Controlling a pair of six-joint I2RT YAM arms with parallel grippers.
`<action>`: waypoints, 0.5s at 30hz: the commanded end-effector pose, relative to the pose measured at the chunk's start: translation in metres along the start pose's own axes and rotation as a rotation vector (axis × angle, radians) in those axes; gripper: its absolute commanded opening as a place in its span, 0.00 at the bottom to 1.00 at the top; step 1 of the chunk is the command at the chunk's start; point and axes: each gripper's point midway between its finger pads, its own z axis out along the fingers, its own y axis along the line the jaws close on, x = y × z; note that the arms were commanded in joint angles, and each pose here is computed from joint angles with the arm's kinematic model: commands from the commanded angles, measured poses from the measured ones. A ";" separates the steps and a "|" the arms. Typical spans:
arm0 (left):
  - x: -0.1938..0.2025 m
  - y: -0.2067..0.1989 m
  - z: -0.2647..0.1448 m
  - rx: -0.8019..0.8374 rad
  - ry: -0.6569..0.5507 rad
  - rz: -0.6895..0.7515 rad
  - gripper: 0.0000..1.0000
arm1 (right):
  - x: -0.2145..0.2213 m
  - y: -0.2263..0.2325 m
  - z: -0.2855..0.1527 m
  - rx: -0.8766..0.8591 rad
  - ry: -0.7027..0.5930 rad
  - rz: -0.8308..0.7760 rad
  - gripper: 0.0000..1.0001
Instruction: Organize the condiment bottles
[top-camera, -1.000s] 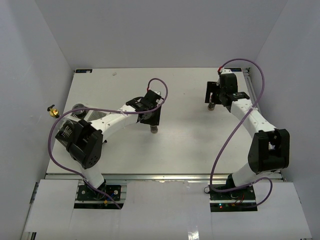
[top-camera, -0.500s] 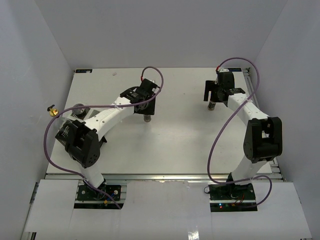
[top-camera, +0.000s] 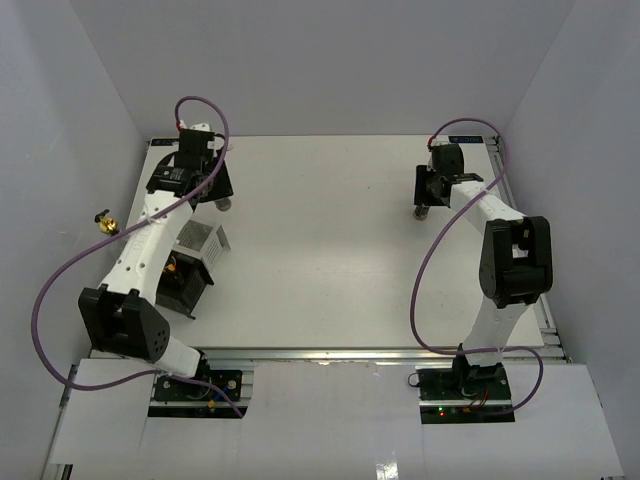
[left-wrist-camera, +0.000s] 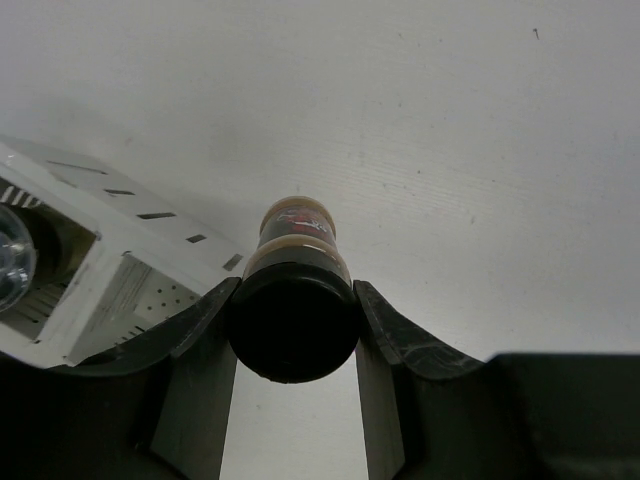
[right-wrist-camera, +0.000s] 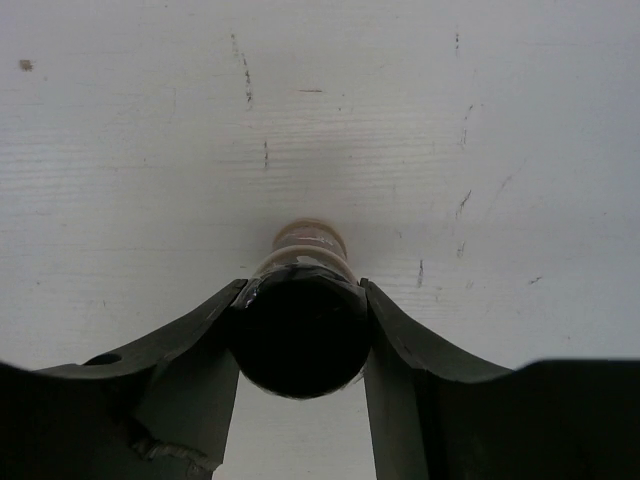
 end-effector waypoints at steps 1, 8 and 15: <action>-0.007 0.035 -0.021 -0.015 -0.025 -0.046 0.00 | -0.035 0.004 -0.005 -0.026 -0.106 -0.006 0.47; 0.000 0.076 -0.040 -0.064 -0.024 -0.115 0.00 | -0.023 0.052 -0.021 -0.151 -0.114 -0.036 0.24; 0.018 0.081 -0.052 -0.070 -0.013 -0.127 0.00 | 0.003 0.147 -0.038 -0.225 -0.117 -0.201 0.23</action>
